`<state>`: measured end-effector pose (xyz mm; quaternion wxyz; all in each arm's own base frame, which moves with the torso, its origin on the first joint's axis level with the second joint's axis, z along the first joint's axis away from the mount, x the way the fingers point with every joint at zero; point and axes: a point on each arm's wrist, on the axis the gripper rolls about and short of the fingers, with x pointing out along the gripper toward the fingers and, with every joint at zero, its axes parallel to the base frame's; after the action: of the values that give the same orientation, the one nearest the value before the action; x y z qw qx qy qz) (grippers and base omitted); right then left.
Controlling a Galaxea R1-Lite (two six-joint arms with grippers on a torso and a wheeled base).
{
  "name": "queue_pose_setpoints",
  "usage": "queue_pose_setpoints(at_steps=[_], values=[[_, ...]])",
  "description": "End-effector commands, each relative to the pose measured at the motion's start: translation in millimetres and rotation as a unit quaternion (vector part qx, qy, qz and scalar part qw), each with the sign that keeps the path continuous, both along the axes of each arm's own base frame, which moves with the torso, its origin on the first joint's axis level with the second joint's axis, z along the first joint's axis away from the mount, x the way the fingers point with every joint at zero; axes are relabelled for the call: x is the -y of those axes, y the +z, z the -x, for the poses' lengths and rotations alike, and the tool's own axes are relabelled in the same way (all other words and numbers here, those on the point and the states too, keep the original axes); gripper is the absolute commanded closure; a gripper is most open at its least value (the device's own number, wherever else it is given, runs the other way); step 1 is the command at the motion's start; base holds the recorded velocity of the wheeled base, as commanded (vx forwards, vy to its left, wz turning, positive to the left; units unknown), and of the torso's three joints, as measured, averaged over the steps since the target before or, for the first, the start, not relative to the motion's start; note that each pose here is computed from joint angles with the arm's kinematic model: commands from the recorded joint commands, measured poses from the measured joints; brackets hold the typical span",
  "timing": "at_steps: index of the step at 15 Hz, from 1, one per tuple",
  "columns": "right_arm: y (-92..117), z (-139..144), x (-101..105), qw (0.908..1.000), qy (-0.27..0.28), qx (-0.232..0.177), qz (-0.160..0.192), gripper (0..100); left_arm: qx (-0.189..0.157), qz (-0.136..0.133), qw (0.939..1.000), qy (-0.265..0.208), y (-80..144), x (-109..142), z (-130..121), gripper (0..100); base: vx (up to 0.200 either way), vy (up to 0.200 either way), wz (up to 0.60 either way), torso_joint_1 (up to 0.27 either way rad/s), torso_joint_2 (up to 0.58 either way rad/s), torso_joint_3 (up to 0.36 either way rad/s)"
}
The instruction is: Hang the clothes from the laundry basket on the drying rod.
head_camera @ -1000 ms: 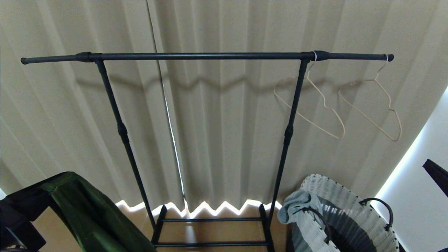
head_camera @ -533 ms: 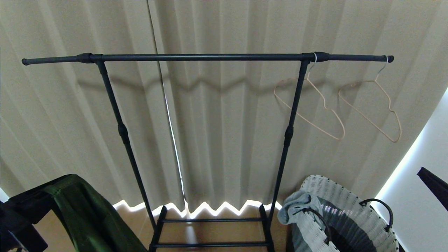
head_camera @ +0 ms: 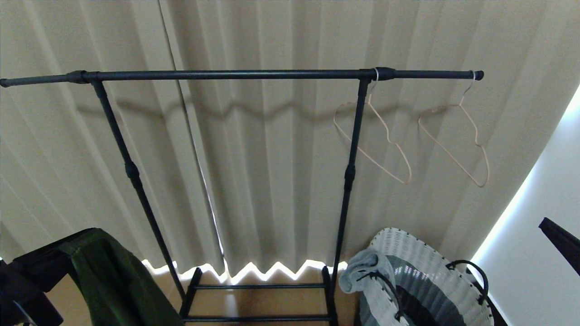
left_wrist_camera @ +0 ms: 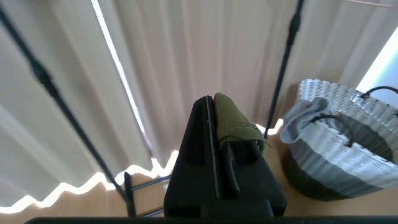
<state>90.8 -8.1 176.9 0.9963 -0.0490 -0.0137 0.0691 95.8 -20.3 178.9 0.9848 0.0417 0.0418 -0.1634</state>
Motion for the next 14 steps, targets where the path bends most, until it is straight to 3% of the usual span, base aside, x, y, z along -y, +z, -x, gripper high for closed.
queue_pose_setpoints(at_steps=[1,8,14], values=[[-1,0,0,1.0,0.0,-0.003,0.0,0,-0.001,-0.001,1.0,0.0,0,0,-1,100,0.0,0.0,0.0,0.0,0.0,0.0],[-8,1,0,0.9999,-0.002,-0.017,-0.003,0,-0.003,0.001,1.0,0.0,-1,0,0,100,0.0,0.0,0.0,0.0,0.0,0.0],[-10,0,1,0.9983,-0.018,-0.055,-0.01,0,-0.007,0.001,1.0,0.0,-4,0,1,100,0.2,0.0,0.0,0.002,0.0,0.003]])
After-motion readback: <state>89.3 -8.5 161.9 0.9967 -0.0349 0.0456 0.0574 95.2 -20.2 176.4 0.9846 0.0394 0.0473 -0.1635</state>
